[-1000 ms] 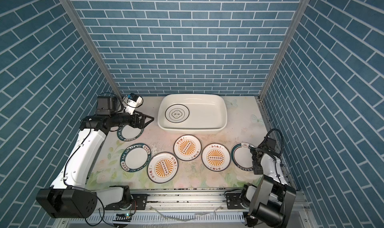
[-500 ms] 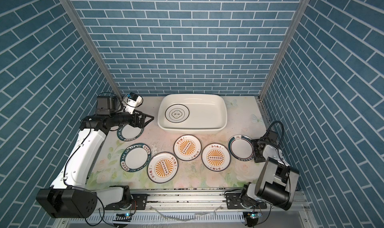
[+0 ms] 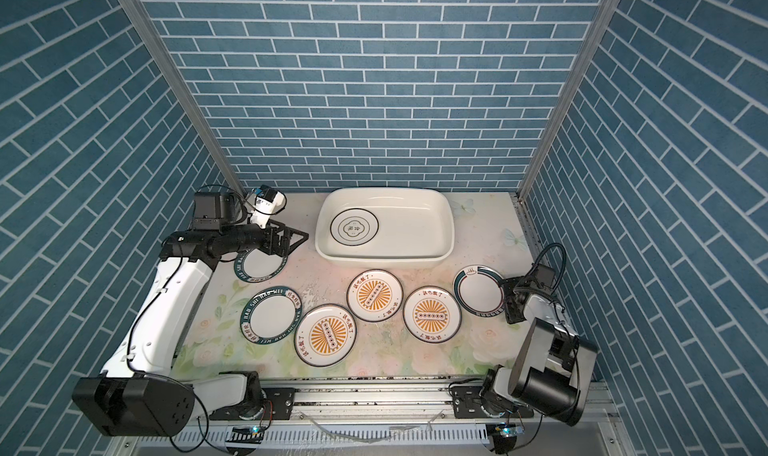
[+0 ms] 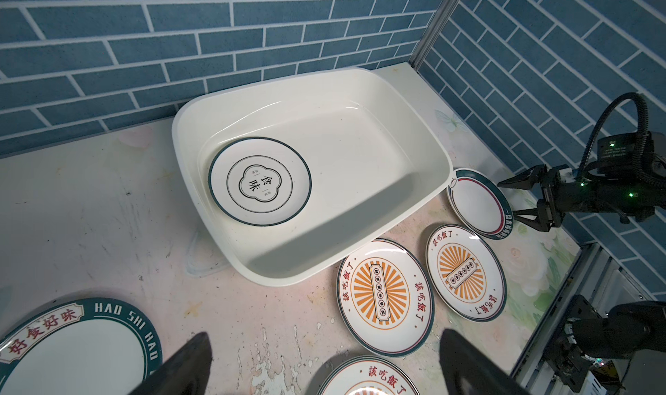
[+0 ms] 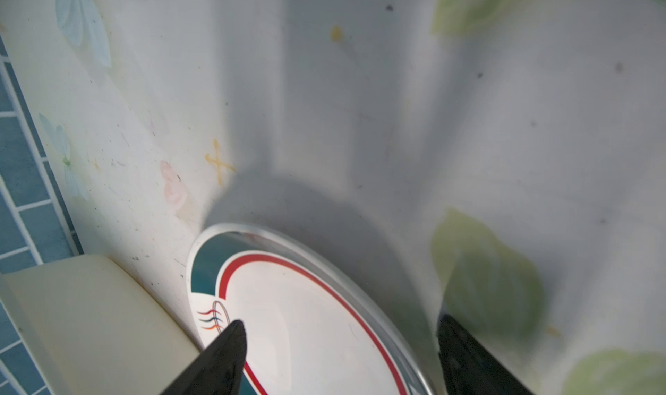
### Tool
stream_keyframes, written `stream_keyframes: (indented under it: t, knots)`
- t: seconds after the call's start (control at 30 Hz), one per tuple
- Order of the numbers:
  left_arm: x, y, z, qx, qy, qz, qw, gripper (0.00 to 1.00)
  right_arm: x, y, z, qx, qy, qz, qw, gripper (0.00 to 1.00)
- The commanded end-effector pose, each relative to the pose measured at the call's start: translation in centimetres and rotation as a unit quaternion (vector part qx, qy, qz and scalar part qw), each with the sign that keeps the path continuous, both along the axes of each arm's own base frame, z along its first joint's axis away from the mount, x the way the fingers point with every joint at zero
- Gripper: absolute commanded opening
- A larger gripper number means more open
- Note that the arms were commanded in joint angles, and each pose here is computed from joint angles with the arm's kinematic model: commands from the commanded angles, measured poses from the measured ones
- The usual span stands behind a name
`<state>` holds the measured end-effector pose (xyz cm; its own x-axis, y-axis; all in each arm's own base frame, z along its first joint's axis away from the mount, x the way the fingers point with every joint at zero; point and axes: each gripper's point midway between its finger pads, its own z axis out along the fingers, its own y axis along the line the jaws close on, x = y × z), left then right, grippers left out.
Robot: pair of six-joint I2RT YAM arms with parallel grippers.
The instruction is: Place the plates into the plastic bin on the countertop
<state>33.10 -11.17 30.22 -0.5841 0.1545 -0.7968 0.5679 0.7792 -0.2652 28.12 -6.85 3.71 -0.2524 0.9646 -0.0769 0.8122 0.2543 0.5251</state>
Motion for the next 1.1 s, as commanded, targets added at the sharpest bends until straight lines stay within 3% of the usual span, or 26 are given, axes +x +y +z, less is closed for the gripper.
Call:
stream_keyframes:
  t: [0.0,0.37,1.07]
  knots:
    - [-0.6,-0.6,0.7,-0.006,-0.015,-0.015,1.0,0.99,-3.0,1.5,-1.3,0.012,0.041,0.028,0.999,0.81]
    - [-0.7,-1.2,0.7,-0.019,-0.023,-0.027,0.999,1.0,-5.3,4.1,-1.9,0.044,0.015,0.052,0.998,0.66]
    - [-0.7,-1.9,0.7,-0.029,-0.018,-0.033,0.999,1.0,-5.1,4.8,-4.0,0.071,-0.012,0.031,0.997,0.41]
